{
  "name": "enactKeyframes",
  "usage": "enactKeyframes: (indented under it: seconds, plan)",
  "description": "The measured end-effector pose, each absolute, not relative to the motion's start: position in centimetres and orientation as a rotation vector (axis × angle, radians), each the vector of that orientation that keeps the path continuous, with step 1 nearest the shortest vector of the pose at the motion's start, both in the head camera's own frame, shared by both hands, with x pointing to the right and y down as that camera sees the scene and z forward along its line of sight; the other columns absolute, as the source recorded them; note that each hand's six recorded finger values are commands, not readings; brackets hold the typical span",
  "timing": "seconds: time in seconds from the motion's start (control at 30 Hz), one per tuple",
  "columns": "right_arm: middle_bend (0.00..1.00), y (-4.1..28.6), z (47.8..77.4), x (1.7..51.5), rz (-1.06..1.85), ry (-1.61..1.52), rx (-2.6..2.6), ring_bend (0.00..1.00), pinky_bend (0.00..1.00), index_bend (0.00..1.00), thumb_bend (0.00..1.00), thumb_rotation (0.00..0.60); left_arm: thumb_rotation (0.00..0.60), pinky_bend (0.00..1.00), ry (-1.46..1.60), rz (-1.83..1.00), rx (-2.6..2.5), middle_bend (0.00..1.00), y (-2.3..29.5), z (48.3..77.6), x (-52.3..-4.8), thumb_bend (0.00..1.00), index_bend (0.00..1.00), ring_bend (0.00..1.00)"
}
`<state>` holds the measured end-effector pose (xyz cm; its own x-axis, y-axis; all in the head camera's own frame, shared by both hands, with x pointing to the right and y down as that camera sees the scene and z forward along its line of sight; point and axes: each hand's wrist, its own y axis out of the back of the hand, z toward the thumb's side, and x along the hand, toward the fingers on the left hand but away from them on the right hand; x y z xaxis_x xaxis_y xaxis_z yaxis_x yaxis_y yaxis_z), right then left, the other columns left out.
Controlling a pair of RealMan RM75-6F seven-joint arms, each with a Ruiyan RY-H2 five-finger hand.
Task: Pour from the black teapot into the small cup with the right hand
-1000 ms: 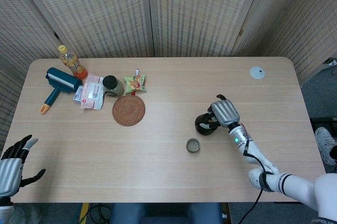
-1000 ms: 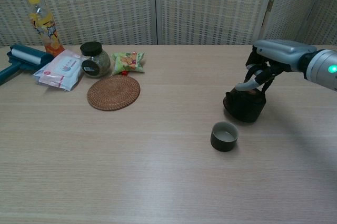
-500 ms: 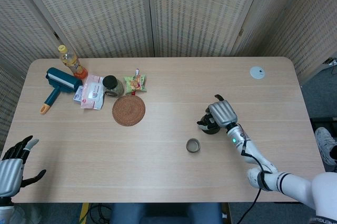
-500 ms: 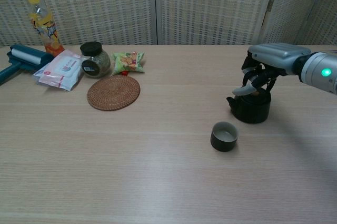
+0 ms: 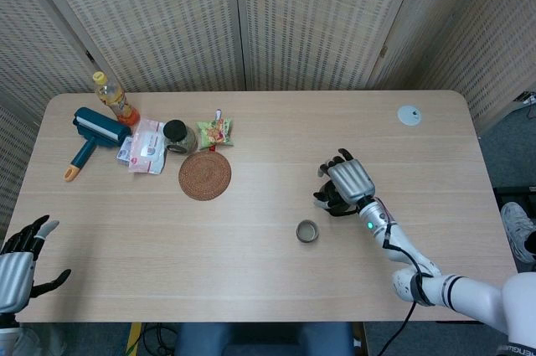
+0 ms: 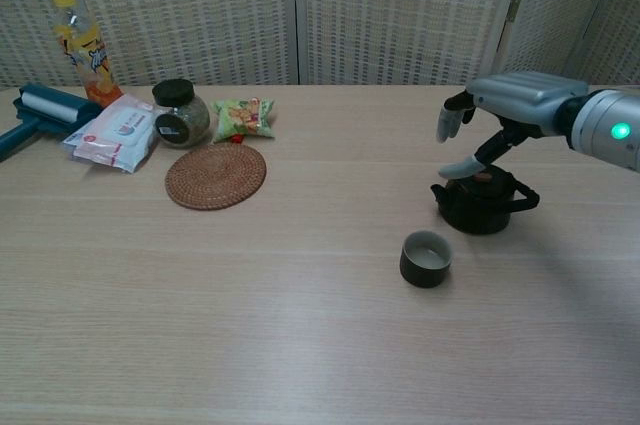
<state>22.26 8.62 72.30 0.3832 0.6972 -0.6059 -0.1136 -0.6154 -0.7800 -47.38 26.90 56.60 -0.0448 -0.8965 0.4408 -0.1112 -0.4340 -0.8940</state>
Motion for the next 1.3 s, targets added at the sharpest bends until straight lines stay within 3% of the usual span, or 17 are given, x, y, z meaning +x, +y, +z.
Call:
enactKeyframes:
  seconds: [0.07,0.17,0.23,0.37,0.67,0.93,1.3]
  plan:
    - [0.29,8.5,71.7,22.4,1.306,-0.512,-1.853,0.2,0.11,0.33,0.0,0.34,0.6,0.17,1.086,-1.543,-1.58,0.09,26.7,56.5,-47.4,0.19,0.16,0.14]
    - [0.29,8.4,70.3,22.7,1.288,-0.524,-1.825,0.2,0.12,0.33,0.01,0.518,0.6,0.17,1.085,-1.539,-1.577,0.09,26.4,56.5,-47.4,0.19,0.16,0.14]
    - [0.29,8.3,69.2,23.1,1.277,-0.541,-1.798,0.2,0.15,0.33,0.06,0.598,0.6,0.17,1.082,-1.537,-1.577,0.09,26.3,56.5,-47.3,0.19,0.16,0.14]
    - [0.3,8.7,67.1,24.7,1.273,-0.589,-1.753,0.2,0.2,0.33,0.13,0.6,0.6,0.17,1.079,-1.533,-1.577,0.09,25.9,56.6,-47.3,0.19,0.16,0.14]
    - [0.3,11.0,62.7,31.4,1.336,-0.749,-1.612,0.2,0.2,0.33,0.14,0.6,0.6,0.17,1.058,-1.512,-1.601,0.09,25.2,57.1,-46.4,0.19,0.16,0.14]
    - [0.3,15.1,59.0,37.5,1.419,-0.896,-1.526,0.2,0.22,0.32,0.14,0.6,0.6,0.17,1.053,-1.488,-1.622,0.09,24.7,57.3,-45.3,0.19,0.16,0.14]
    - [0.29,20.2,55.6,40.7,1.392,-1.074,-1.559,0.19,0.2,0.31,0.14,0.6,0.6,0.17,1.063,-1.462,-1.648,0.09,24.5,57.4,-44.1,0.19,0.16,0.14]
